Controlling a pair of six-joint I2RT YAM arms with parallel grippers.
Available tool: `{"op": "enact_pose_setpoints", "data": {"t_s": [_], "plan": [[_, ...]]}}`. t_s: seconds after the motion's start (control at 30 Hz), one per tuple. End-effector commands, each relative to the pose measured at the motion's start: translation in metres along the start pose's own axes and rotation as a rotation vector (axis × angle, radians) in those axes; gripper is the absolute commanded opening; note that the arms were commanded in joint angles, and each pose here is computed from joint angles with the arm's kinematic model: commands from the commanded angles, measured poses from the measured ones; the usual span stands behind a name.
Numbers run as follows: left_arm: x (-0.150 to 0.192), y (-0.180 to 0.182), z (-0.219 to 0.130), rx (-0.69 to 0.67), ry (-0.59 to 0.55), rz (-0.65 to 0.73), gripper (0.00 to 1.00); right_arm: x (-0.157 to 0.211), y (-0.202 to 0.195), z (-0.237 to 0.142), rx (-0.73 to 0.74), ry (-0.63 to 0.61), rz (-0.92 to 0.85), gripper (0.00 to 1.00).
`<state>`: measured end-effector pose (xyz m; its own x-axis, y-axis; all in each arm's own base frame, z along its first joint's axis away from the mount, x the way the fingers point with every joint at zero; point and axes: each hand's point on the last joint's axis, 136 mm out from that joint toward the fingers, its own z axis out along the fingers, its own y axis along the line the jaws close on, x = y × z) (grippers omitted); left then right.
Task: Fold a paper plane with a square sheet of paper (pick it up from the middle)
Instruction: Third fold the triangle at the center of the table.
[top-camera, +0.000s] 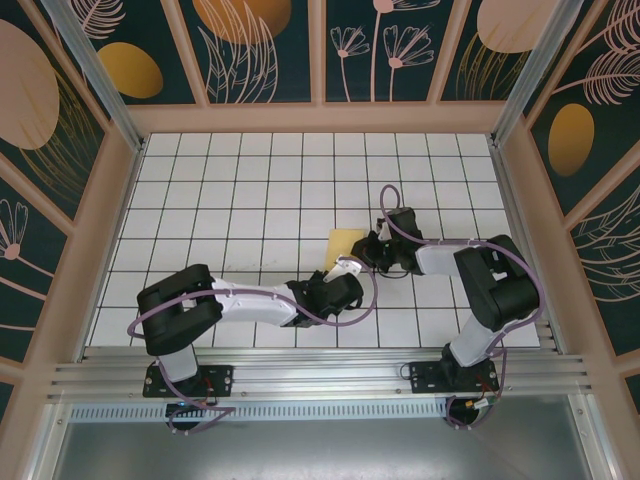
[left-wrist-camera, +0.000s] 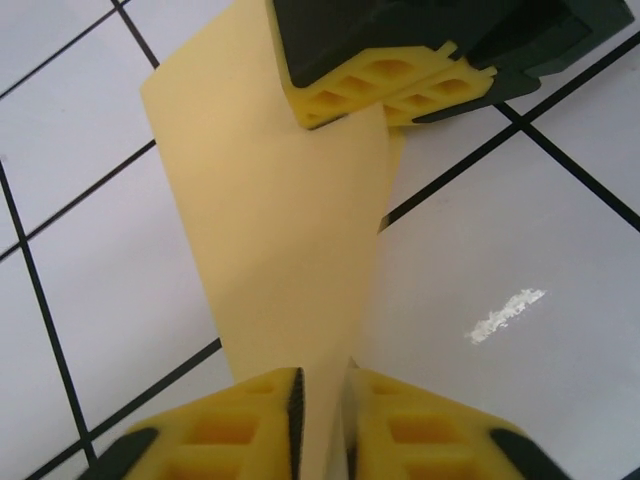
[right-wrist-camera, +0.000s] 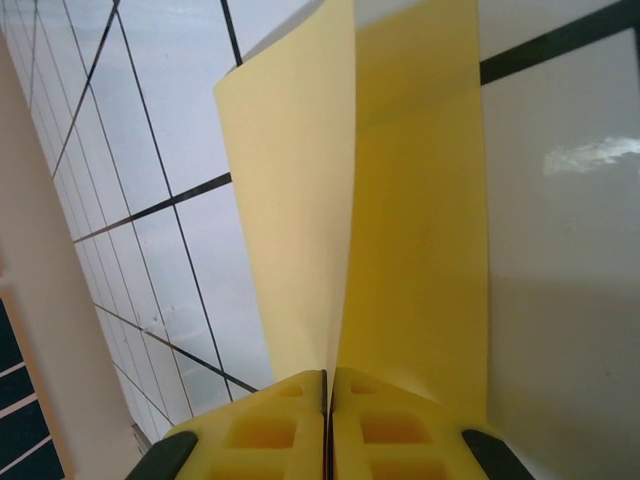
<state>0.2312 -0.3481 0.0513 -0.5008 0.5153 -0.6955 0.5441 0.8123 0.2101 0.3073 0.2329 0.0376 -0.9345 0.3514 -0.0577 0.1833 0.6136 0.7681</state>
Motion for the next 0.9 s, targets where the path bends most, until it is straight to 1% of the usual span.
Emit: {"op": "enact_pose_setpoints", "data": {"t_s": [0.0,0.07,0.13,0.2,0.37,0.47,0.57,0.63,0.7,0.8,0.83,0.87], "plan": [[-0.015,0.001,-0.007,-0.005,-0.044,-0.012,0.13,-0.004,0.001,-0.001,0.018,0.004,-0.027,0.10],[-0.014,0.001,-0.005,-0.007,-0.041,-0.008,0.09,-0.005,0.000,-0.002,0.028,-0.005,-0.031,0.11],[-0.014,-0.002,-0.003,0.004,-0.035,-0.007,0.01,-0.006,-0.002,-0.004,0.043,-0.012,-0.032,0.14],[-0.012,-0.006,-0.003,0.025,-0.029,-0.002,0.00,-0.009,-0.003,-0.007,0.061,-0.029,-0.039,0.18],[-0.011,-0.020,-0.003,0.110,-0.013,0.012,0.00,-0.026,-0.012,-0.027,0.155,-0.116,-0.053,0.30],[-0.013,-0.029,-0.005,0.190,-0.006,-0.007,0.00,-0.036,-0.013,-0.041,0.180,-0.169,-0.071,0.32],[-0.016,-0.027,-0.004,0.231,-0.001,-0.047,0.00,-0.045,-0.008,-0.052,0.196,-0.216,-0.095,0.31],[-0.017,-0.026,-0.004,0.270,0.002,-0.071,0.00,-0.047,0.004,-0.054,0.159,-0.218,-0.131,0.30],[-0.013,-0.031,-0.003,0.351,0.034,-0.086,0.00,-0.046,0.017,-0.053,0.107,-0.203,-0.162,0.25],[-0.005,-0.018,0.003,0.351,0.065,-0.113,0.00,-0.045,0.033,-0.050,0.052,-0.198,-0.204,0.20],[-0.002,-0.016,0.005,0.376,0.075,-0.127,0.00,-0.043,0.036,-0.047,0.033,-0.181,-0.216,0.19],[-0.008,-0.014,-0.001,0.405,0.060,-0.148,0.00,-0.043,0.037,-0.043,0.021,-0.163,-0.220,0.16]]}}
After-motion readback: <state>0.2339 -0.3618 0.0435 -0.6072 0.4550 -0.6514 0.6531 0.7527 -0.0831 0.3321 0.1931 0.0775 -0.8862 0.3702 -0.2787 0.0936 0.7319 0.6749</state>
